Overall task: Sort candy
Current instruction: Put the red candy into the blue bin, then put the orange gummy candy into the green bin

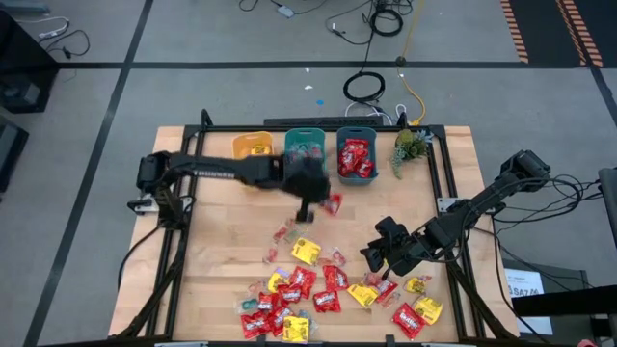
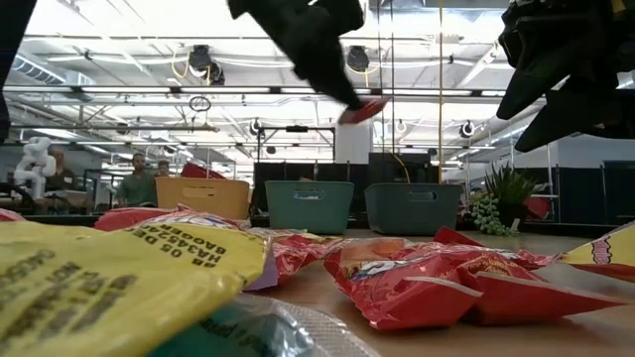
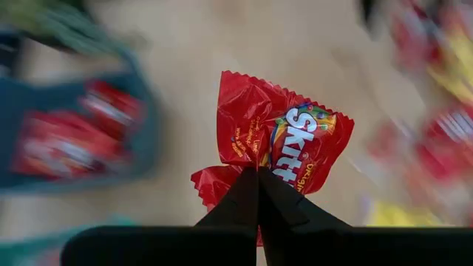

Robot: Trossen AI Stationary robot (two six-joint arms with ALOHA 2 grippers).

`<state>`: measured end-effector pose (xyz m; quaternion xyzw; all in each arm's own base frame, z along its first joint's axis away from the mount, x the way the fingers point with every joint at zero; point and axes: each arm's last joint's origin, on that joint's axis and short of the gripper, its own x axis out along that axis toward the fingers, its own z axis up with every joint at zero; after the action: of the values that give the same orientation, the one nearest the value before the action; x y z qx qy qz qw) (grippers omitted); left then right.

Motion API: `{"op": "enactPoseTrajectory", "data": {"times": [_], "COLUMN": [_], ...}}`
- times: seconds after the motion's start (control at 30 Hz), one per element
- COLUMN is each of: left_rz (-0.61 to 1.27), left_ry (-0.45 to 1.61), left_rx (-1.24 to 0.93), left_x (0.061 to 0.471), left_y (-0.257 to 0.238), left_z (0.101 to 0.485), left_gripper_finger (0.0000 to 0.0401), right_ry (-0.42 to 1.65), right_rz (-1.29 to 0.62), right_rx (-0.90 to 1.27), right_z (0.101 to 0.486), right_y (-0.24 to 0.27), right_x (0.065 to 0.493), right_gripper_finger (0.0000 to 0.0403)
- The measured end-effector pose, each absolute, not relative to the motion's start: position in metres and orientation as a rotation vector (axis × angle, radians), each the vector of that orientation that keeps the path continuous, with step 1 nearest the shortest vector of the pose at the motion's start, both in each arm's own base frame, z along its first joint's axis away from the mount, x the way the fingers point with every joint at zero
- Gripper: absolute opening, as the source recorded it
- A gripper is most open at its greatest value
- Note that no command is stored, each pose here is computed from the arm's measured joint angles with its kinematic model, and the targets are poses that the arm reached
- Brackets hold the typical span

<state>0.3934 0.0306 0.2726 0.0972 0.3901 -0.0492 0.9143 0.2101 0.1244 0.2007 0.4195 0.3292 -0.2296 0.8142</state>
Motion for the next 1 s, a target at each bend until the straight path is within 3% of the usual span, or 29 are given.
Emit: {"op": "enactPoseTrajectory", "data": {"times": [0.23, 0.53, 0.7, 1.0], "left_rz": [-0.046, 0.066, 0.230, 0.239], "left_ry": [0.653, 0.658, 0.685, 0.746], "left_rx": [0.201, 0.227, 0.266, 0.251], "left_x": [0.410, 0.458, 0.472, 0.473], "left_y": [0.099, 0.160, 0.183, 0.192], "left_z": [0.290, 0.271, 0.265, 0.258], "left_gripper_finger": [0.0002, 0.0006, 0.0047, 0.0111], "right_ry": [0.630, 0.546, 0.530, 0.519], "right_rz": [-0.548, -0.620, -0.645, -0.667], "right_rx": [0.935, 0.994, 1.024, 1.030], "right_z": [0.202, 0.202, 0.202, 0.202], "right_y": [0.122, 0.117, 0.113, 0.107], "right_x": [0.211, 0.213, 0.216, 0.218], "right_gripper_finger": [0.0192, 0.0192, 0.0192, 0.0192]}}
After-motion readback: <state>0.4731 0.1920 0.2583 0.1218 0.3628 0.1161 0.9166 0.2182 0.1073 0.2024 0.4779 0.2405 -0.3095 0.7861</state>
